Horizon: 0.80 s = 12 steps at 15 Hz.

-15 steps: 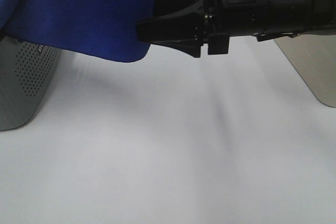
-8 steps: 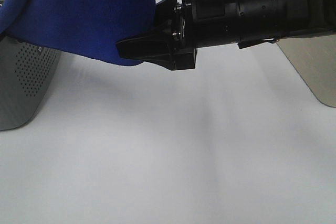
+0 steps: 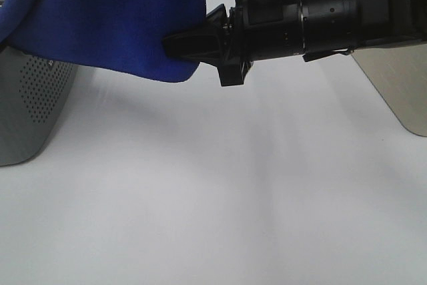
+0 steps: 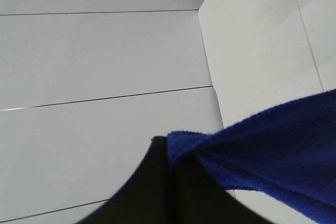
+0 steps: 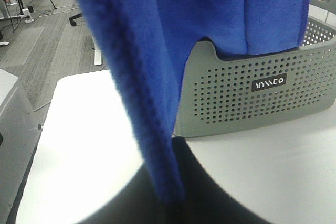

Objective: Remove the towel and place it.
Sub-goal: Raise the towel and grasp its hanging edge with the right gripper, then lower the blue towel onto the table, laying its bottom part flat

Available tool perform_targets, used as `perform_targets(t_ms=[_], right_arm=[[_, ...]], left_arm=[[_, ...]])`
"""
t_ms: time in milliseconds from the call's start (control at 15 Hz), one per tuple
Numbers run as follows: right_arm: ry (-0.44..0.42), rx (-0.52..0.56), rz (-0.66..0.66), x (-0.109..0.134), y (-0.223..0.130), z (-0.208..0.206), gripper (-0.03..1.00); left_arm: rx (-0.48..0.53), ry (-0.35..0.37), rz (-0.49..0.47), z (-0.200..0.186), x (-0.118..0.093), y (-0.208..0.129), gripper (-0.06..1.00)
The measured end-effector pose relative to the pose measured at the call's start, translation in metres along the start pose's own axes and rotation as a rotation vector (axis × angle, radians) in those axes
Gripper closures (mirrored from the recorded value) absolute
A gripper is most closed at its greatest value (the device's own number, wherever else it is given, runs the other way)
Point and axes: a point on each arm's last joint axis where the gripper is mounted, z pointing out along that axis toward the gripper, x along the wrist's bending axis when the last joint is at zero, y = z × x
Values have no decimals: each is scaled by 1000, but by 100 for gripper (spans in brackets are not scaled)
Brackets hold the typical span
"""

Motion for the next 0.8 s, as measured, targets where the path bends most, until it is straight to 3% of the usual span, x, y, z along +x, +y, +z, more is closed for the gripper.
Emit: perform_targets(t_ms=[267, 400, 667, 800], right_arm=[[-22, 10, 139, -2, -1, 0, 95], [-78, 48, 223, -2, 4, -6, 95], [-246, 197, 223, 10, 30, -39, 95], [-317, 273, 223, 13, 49, -55, 95]], left_arm=[[0, 0, -94, 0, 0, 0, 94], [2, -6, -223, 1, -1, 0, 94], [32, 18, -507, 1, 0, -3, 94], [54, 45, -603, 1, 2, -6, 94]])
